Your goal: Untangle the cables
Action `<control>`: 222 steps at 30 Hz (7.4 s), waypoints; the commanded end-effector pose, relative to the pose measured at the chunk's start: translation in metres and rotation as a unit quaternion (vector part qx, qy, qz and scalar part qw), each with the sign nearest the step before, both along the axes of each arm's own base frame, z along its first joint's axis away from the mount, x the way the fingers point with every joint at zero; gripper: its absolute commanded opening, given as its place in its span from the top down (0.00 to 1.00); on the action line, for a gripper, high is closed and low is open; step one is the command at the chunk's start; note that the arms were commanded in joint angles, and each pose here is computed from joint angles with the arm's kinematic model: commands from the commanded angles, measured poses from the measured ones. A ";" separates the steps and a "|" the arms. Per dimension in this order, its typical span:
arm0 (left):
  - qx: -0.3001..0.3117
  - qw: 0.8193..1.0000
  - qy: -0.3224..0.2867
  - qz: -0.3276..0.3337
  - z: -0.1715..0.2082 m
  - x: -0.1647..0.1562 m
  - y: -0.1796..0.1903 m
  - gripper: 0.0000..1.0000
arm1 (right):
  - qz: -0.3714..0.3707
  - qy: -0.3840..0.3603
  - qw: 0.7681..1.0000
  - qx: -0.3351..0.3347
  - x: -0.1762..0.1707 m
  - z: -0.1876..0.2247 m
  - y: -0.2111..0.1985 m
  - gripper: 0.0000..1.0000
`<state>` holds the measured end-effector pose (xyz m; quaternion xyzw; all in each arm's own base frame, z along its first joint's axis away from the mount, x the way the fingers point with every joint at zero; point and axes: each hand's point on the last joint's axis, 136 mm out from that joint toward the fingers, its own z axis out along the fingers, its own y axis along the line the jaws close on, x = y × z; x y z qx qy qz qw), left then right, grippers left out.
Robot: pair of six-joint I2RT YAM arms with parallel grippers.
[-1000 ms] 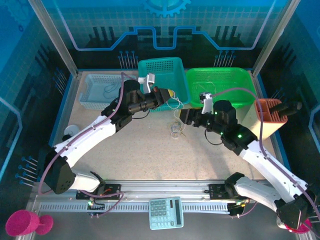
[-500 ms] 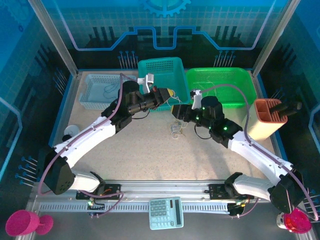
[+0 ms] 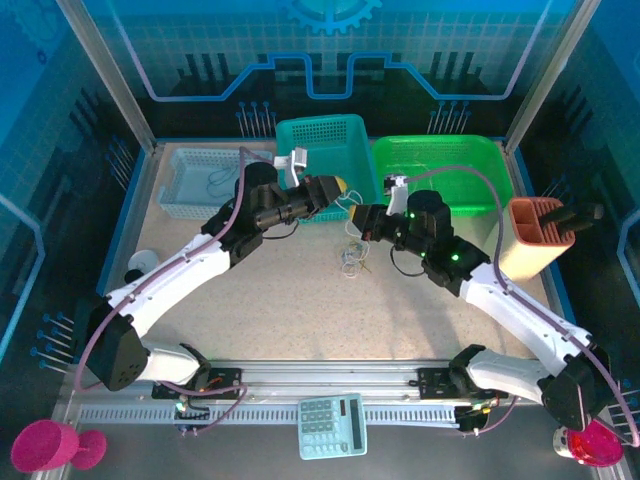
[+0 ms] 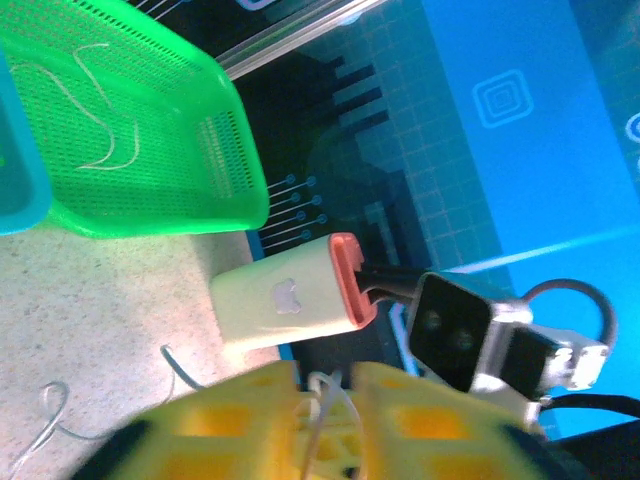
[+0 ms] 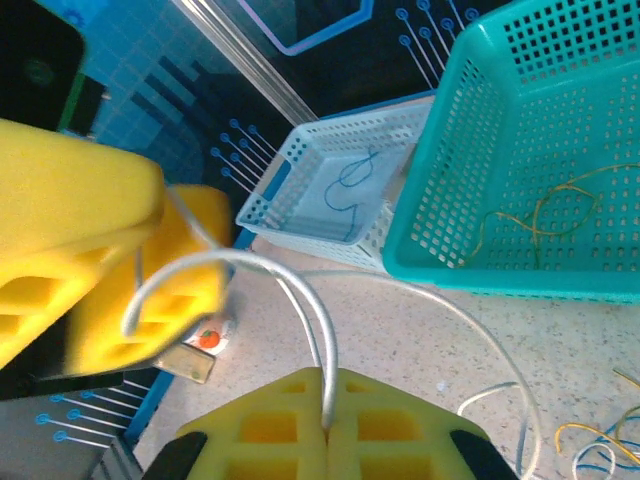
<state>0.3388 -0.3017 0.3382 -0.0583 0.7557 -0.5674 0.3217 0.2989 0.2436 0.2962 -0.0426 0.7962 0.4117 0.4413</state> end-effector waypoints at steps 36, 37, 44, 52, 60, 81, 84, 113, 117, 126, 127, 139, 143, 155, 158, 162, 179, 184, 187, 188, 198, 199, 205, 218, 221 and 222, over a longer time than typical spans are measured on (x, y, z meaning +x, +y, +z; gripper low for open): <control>0.008 0.998 -0.045 -0.039 0.004 -0.012 0.000 0.45 | 0.059 0.066 0.978 0.188 -0.009 0.043 -0.006 1.00; 0.006 0.998 -0.045 -0.039 0.005 -0.012 0.000 0.45 | 0.058 0.067 0.978 0.188 -0.009 0.043 -0.006 1.00; -0.014 0.998 -0.057 -0.034 0.014 -0.011 -0.002 0.45 | 0.057 0.070 0.978 0.187 -0.008 0.039 -0.006 1.00; -0.029 0.997 -0.067 -0.036 0.022 -0.007 -0.007 0.56 | 0.060 0.072 0.978 0.189 -0.009 0.037 -0.005 1.00; -0.027 0.997 -0.070 -0.033 0.020 -0.006 -0.009 0.94 | 0.055 0.073 0.978 0.188 -0.010 0.036 -0.008 1.00; 0.081 0.986 -0.143 -0.022 0.091 -0.037 0.024 1.00 | 0.036 -0.064 0.997 0.004 -0.004 0.015 -0.037 0.17; 0.072 0.986 -0.151 -0.030 0.103 -0.040 0.022 1.00 | 0.061 -0.079 0.995 0.004 -0.005 0.021 -0.027 0.16; 0.037 0.972 -0.232 -0.010 0.187 -0.045 0.033 1.00 | 0.028 0.008 0.997 -0.066 0.028 -0.082 -0.004 1.00; 0.030 0.967 -0.253 -0.004 0.204 -0.041 0.034 1.00 | 0.020 0.036 0.995 -0.087 0.023 -0.110 -0.011 1.00; -0.007 0.964 -0.266 -0.001 0.219 -0.030 0.026 1.00 | 0.059 0.048 0.989 -0.127 0.002 -0.111 -0.015 0.65; -0.006 0.965 -0.262 -0.003 0.216 -0.028 0.024 1.00 | 0.064 0.040 0.989 -0.129 -0.001 -0.101 -0.016 0.54; 0.022 0.968 -0.250 -0.013 0.193 -0.020 0.017 1.00 | 0.069 -0.068 0.987 -0.131 -0.033 0.011 -0.036 0.24; 0.023 0.967 -0.252 -0.016 0.194 -0.019 0.016 1.00 | 0.070 -0.116 0.984 -0.116 -0.044 0.048 -0.039 0.22; 0.021 0.971 -0.236 -0.031 0.185 -0.018 0.010 1.00 | 0.106 -0.232 0.964 -0.074 -0.048 0.160 -0.007 0.16; 0.021 0.971 -0.235 -0.032 0.185 -0.018 0.009 1.00 | 0.116 -0.241 0.961 -0.070 -0.042 0.172 0.004 0.16; 0.020 0.971 -0.233 -0.037 0.184 -0.019 0.006 1.00 | 0.121 -0.246 0.959 -0.071 -0.032 0.177 0.018 0.18; 0.021 0.967 -0.251 -0.030 0.194 -0.031 0.014 0.73 | 0.078 -0.252 0.961 -0.079 0.002 0.199 0.022 1.00; 0.018 0.966 -0.256 0.002 0.195 -0.030 0.036 0.32 | 0.046 -0.268 0.959 -0.075 0.005 0.223 0.003 1.00; 0.020 0.967 -0.253 0.030 0.188 -0.027 0.054 0.11 | 0.033 -0.280 0.957 -0.071 0.005 0.238 -0.005 1.00; 0.022 0.967 -0.251 0.036 0.185 -0.027 0.058 0.07 | 0.031 -0.284 0.956 -0.069 0.004 0.242 -0.007 1.00; 0.084 0.974 -0.208 0.037 0.076 -0.014 0.069 0.01 | 0.015 -0.355 0.934 -0.034 -0.021 0.310 -0.025 1.00; 0.093 0.973 -0.210 0.030 0.064 -0.013 0.067 0.01 | 0.012 -0.361 0.932 -0.031 -0.023 0.316 -0.027 1.00; 0.139 0.966 -0.217 -0.015 -0.005 -0.012 0.056 0.05 | 0.004 -0.385 0.923 -0.016 -0.033 0.336 -0.033 1.00; 0.261 0.932 -0.212 -0.133 -0.105 -0.013 -0.004 0.08 | 0.007 -0.381 0.925 -0.006 -0.030 0.334 -0.030 1.00; 0.280 0.925 -0.210 -0.147 -0.123 -0.009 -0.016 0.08 | 0.007 -0.378 0.926 -0.007 -0.028 0.332 -0.029 1.00; 0.285 0.923 -0.210 -0.151 -0.128 -0.008 -0.020 0.08 | 0.006 -0.377 0.926 -0.006 -0.028 0.332 -0.030 1.00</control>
